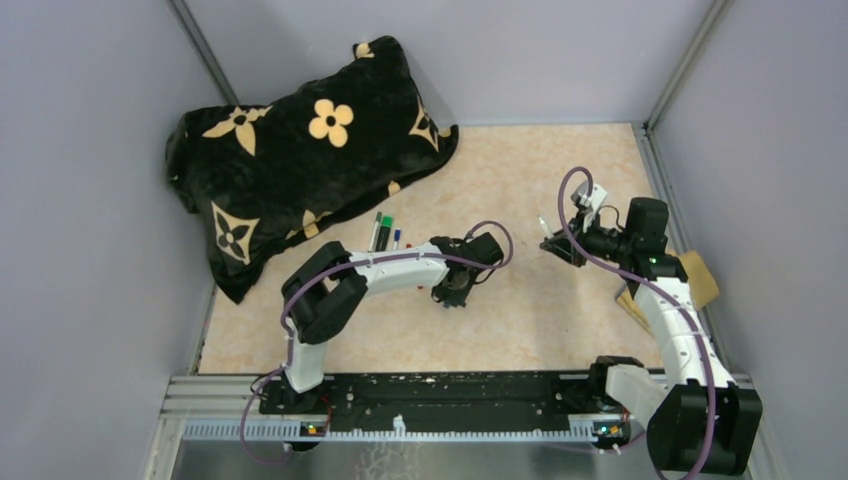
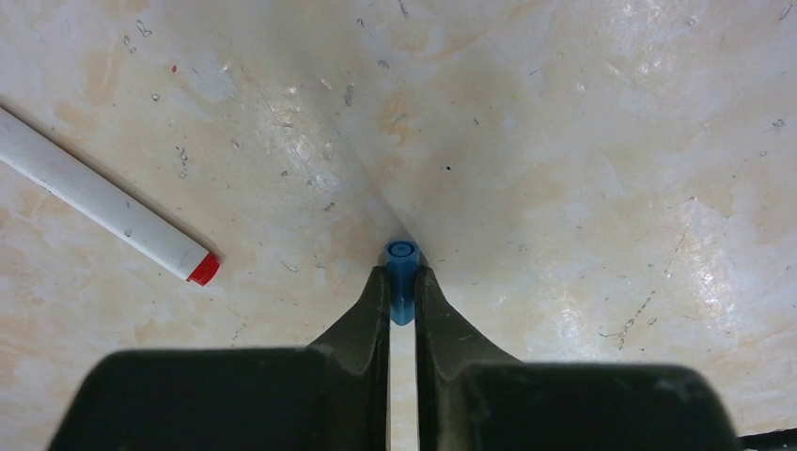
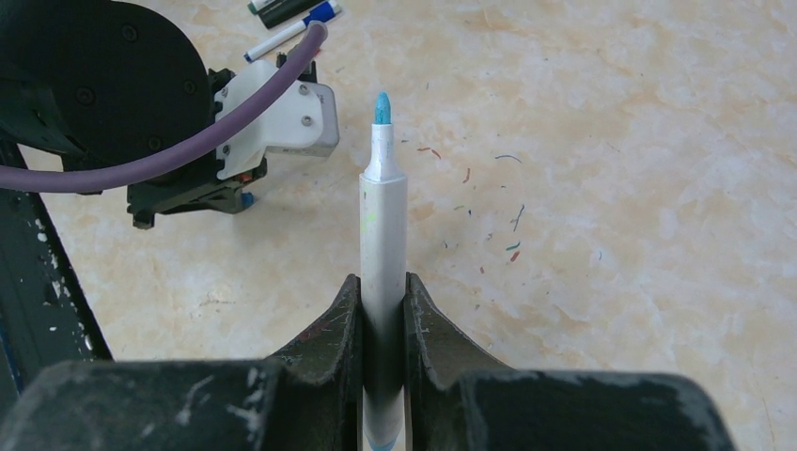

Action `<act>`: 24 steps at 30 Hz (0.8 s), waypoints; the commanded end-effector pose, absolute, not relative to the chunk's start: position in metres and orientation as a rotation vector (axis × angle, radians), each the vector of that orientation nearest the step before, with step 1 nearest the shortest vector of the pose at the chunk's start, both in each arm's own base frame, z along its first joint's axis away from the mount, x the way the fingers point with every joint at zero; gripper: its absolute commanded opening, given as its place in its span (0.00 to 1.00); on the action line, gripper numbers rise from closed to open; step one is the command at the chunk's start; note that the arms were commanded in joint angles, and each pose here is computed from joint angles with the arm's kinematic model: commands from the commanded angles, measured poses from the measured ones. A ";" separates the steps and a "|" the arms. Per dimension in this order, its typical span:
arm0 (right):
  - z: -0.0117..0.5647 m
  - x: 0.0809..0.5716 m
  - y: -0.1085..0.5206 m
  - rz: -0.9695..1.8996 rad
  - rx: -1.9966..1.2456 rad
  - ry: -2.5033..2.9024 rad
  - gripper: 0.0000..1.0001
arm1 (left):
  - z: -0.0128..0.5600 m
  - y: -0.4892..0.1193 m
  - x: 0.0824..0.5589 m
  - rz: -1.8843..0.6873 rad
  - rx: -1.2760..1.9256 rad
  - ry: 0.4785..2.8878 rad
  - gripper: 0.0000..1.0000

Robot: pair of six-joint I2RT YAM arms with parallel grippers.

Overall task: Insert the pens into the pen caps
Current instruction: Insert the pen cap onto the pen.

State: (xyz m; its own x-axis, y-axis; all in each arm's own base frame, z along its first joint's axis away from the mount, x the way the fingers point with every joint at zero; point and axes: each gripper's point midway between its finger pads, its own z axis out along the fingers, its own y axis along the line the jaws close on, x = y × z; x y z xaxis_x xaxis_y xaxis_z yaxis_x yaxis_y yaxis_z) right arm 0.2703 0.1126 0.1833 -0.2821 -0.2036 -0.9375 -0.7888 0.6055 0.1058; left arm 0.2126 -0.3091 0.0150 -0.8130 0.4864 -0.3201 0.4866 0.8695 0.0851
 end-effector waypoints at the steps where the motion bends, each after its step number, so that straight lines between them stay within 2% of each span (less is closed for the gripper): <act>1: 0.192 0.272 0.112 0.701 -0.828 1.755 0.00 | -0.013 -0.285 0.194 0.114 0.800 2.801 0.00; 5: 0.192 0.272 0.113 0.706 -0.831 1.753 0.00 | 0.008 -0.296 0.203 0.033 0.754 2.730 0.00; 12: 0.192 0.266 0.117 0.746 -0.859 1.733 0.00 | 0.065 -0.323 0.222 -0.254 0.598 2.512 0.00; 24: 0.188 0.244 0.132 0.900 -0.967 1.655 0.00 | 0.170 -0.334 0.219 -0.778 0.448 1.998 0.00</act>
